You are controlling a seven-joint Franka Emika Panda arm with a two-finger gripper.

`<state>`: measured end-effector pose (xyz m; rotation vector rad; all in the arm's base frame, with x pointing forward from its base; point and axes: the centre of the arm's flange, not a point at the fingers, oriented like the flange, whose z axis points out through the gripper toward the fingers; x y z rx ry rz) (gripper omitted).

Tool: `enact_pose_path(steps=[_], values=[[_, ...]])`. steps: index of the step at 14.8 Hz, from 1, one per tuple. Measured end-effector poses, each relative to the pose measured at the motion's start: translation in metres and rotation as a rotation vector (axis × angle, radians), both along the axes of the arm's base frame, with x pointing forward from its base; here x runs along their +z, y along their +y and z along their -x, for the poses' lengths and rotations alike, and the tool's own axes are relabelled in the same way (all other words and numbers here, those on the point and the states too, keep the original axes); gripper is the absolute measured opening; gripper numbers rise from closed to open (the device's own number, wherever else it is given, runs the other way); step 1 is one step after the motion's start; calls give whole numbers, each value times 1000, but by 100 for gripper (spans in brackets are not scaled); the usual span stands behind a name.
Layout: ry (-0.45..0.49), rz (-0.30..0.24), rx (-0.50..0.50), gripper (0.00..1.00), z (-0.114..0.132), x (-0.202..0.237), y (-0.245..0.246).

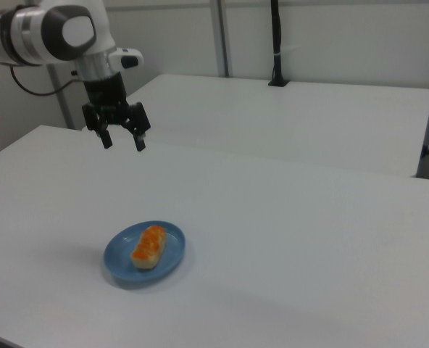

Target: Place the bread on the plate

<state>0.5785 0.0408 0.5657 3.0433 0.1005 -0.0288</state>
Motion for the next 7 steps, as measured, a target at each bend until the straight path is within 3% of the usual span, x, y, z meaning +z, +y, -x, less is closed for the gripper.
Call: enact_pose_path(steps=[7], values=[[-10, -1, -29, 100, 10, 18, -15]])
